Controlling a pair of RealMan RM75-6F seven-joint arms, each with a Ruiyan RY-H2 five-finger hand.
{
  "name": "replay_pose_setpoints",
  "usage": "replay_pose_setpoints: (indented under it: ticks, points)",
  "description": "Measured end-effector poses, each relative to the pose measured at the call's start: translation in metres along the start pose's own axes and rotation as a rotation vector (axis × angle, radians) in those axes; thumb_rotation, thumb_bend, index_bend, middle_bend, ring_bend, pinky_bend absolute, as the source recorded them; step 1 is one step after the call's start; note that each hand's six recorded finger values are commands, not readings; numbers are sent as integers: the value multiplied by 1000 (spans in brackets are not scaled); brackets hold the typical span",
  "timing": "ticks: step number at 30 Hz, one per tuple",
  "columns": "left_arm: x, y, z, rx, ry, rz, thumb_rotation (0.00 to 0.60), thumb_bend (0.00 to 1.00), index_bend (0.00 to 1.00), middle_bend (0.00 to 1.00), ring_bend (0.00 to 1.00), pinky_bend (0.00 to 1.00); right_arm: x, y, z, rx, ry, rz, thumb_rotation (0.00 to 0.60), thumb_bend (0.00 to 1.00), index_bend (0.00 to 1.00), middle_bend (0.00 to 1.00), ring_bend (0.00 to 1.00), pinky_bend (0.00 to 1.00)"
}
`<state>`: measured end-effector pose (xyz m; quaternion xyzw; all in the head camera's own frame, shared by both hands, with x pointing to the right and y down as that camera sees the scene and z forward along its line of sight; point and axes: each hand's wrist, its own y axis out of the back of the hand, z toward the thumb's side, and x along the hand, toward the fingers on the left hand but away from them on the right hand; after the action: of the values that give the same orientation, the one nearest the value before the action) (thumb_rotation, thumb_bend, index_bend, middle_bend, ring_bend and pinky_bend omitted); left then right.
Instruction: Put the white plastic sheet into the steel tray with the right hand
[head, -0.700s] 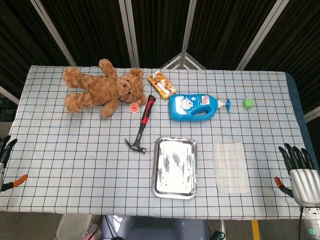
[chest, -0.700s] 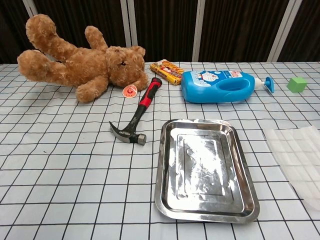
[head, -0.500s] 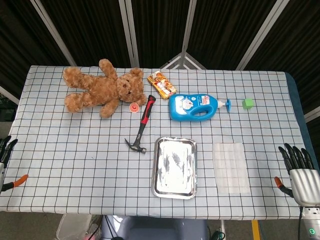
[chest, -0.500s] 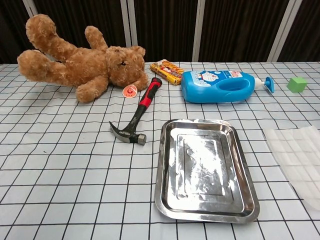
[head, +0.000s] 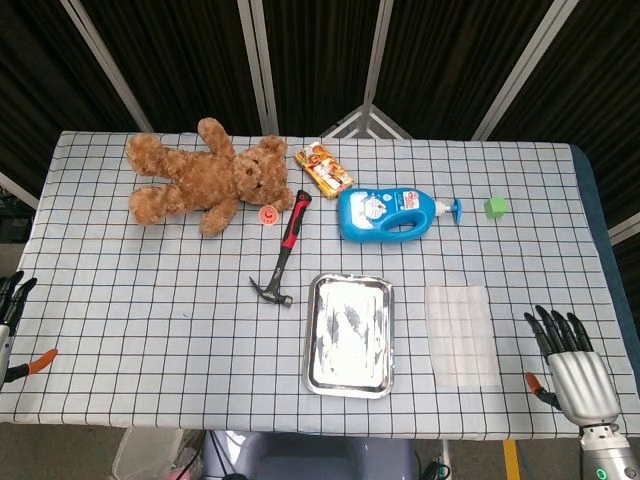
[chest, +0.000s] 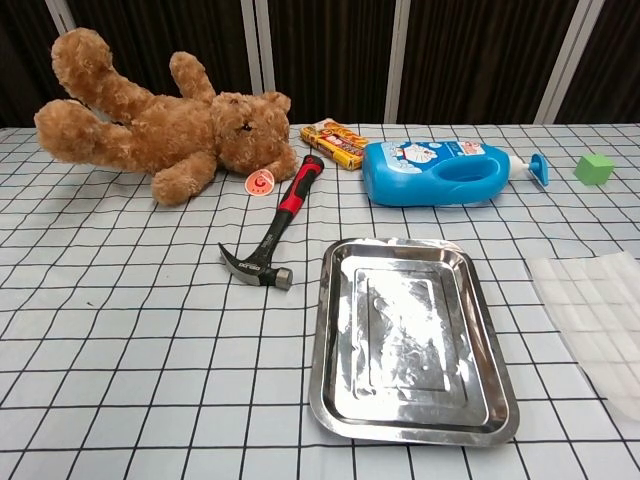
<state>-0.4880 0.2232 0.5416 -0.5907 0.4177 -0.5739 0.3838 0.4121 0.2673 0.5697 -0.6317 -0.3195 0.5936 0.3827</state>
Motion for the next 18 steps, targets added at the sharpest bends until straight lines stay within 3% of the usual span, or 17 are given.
replay_pose_setpoints:
  ticks: [10, 18]
  points:
    - [-1, 2, -1, -11, 1, 2, 600, 0, 0, 0, 0, 0, 10, -56, 53, 44, 67, 110, 600, 348, 0, 0, 0, 0]
    - [0, 1, -1, -10, 5, -2, 600, 0, 0, 0, 0, 0, 9, -79, 74, 31, 85, 146, 600, 348, 0, 0, 0, 0]
